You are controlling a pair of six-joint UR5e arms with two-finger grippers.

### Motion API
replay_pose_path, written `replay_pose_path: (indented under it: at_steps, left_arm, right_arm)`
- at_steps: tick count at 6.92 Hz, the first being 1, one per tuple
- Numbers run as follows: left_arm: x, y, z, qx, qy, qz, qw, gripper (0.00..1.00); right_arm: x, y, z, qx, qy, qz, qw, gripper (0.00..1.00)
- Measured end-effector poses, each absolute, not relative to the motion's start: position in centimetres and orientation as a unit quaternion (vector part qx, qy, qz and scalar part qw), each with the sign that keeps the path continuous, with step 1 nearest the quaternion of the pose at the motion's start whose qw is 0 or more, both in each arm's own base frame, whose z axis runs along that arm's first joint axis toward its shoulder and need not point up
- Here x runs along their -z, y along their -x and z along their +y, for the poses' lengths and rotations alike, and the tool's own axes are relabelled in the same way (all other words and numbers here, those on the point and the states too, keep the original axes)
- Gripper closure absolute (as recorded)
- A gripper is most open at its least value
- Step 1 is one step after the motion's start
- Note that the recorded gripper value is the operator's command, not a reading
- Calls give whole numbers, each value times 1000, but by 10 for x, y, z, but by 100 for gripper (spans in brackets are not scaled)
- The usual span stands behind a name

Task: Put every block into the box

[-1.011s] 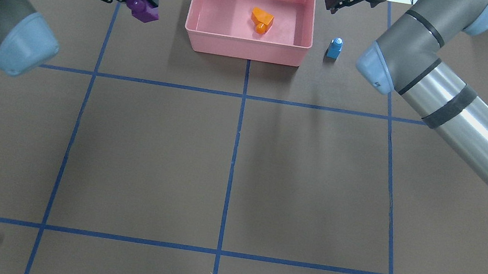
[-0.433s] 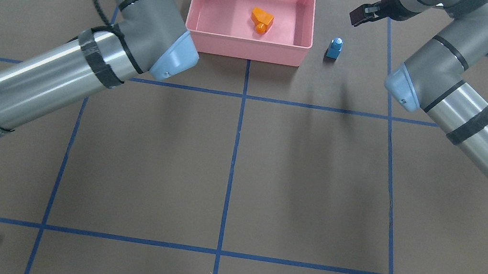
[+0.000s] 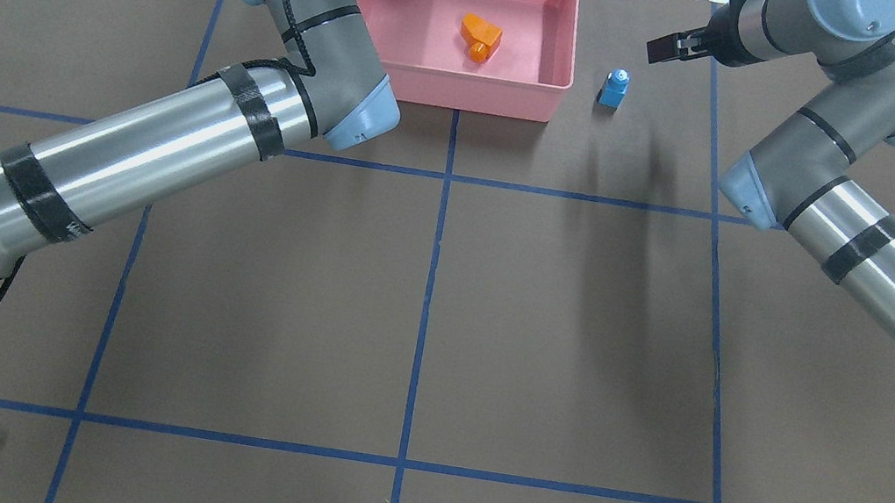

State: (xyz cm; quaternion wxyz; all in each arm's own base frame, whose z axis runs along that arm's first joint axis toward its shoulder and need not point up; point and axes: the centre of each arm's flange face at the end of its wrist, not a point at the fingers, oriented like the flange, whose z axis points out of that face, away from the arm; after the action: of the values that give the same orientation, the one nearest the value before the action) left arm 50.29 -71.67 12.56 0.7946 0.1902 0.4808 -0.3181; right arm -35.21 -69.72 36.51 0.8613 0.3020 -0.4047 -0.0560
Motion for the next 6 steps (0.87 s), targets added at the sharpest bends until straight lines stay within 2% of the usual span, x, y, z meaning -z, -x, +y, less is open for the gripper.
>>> replay_pose_path:
  at_steps: [3, 4, 5, 6]
  left_arm:
    - [-146, -516, -726, 325, -193, 460, 803, 100]
    - [-145, -518, -726, 326, -196, 460, 803, 66]
    - [-144, -518, -726, 326, -197, 460, 802, 1]
    - [-143, -518, -726, 324, -199, 460, 802, 0]
  right_arm:
    - [-371, 379, -697, 54, -300, -423, 853, 1]
    - [-368, 393, -704, 55, -297, -422, 855, 1]
    - [-363, 407, -710, 57, -295, -419, 857, 1]
    - [-361, 417, -713, 58, -292, -415, 859, 1]
